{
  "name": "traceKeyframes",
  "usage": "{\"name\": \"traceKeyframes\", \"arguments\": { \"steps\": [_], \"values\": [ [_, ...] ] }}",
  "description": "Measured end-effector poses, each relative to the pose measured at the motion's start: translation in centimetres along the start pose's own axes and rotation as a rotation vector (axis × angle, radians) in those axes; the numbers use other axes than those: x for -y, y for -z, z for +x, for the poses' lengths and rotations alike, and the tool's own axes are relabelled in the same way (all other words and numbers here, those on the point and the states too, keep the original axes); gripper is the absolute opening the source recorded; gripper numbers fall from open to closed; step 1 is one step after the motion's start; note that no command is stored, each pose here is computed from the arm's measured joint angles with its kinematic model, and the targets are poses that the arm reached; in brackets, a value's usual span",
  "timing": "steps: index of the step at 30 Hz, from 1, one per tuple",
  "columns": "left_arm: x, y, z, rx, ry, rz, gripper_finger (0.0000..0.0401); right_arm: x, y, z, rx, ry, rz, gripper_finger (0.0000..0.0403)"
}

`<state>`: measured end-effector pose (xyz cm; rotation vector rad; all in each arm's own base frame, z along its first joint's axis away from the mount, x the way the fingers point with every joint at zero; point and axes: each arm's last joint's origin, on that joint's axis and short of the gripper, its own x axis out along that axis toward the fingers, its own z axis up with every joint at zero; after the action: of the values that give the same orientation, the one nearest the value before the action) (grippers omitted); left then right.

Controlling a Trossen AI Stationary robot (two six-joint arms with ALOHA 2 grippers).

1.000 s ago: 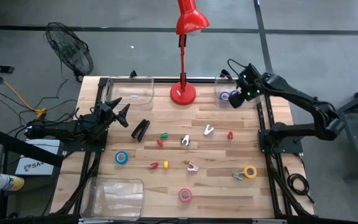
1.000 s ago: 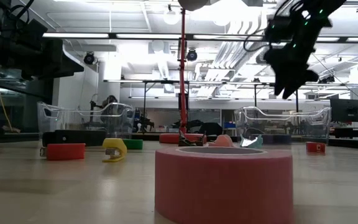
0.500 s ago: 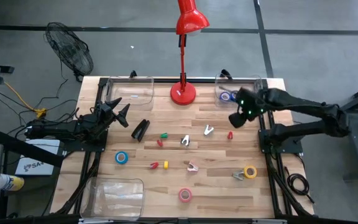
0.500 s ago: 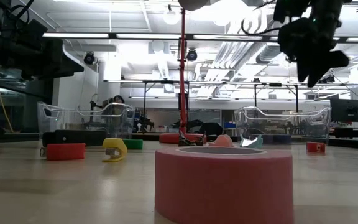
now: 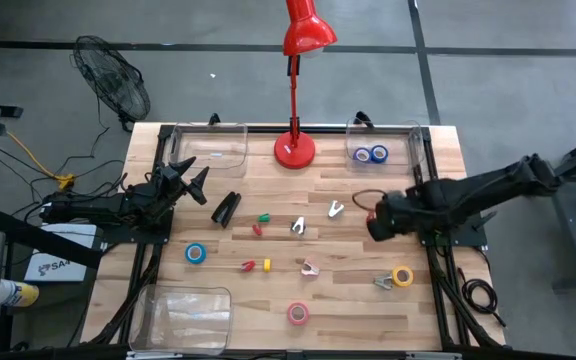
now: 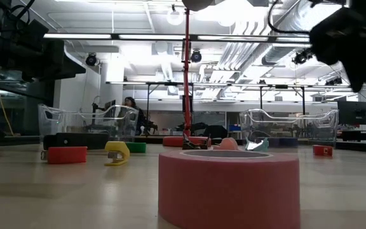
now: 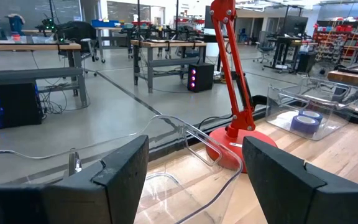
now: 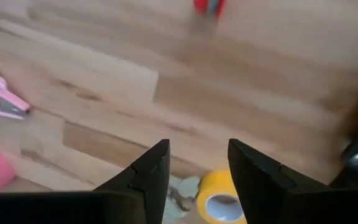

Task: Pick and place Stapler, Stapler remover, tape
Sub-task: Put the yellow tape into the top right transparent bin

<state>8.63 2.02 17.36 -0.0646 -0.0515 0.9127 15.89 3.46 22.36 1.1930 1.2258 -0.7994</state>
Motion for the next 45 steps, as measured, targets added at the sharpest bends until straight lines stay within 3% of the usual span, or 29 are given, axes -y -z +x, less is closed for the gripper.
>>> {"name": "traceKeyframes", "arguments": {
  "steps": [10, 31, 37, 45],
  "values": [
    [0.0, 0.0, 0.0, 0.000, 0.000, 0.000, 0.0254, 1.4, 2.8, 3.8, -0.136, 0.010, 0.094, 0.0142],
    [0.0, 0.0, 0.0, 0.000, 0.000, 0.000, 0.0254, 2.3, 6.8, 3.9, -0.058, -0.007, 0.270, 0.0129],
    [0.0, 0.0, 0.0, 0.000, 0.000, 0.001, 0.0254, 2.0, 6.9, 4.4, -0.068, 0.008, 0.260, 0.0129],
    [0.0, 0.0, 0.0, 0.000, 0.000, 0.000, 0.0254, 2.0, 7.5, 4.8, -0.240, 0.098, 0.083, 0.0129]
  ]
}}
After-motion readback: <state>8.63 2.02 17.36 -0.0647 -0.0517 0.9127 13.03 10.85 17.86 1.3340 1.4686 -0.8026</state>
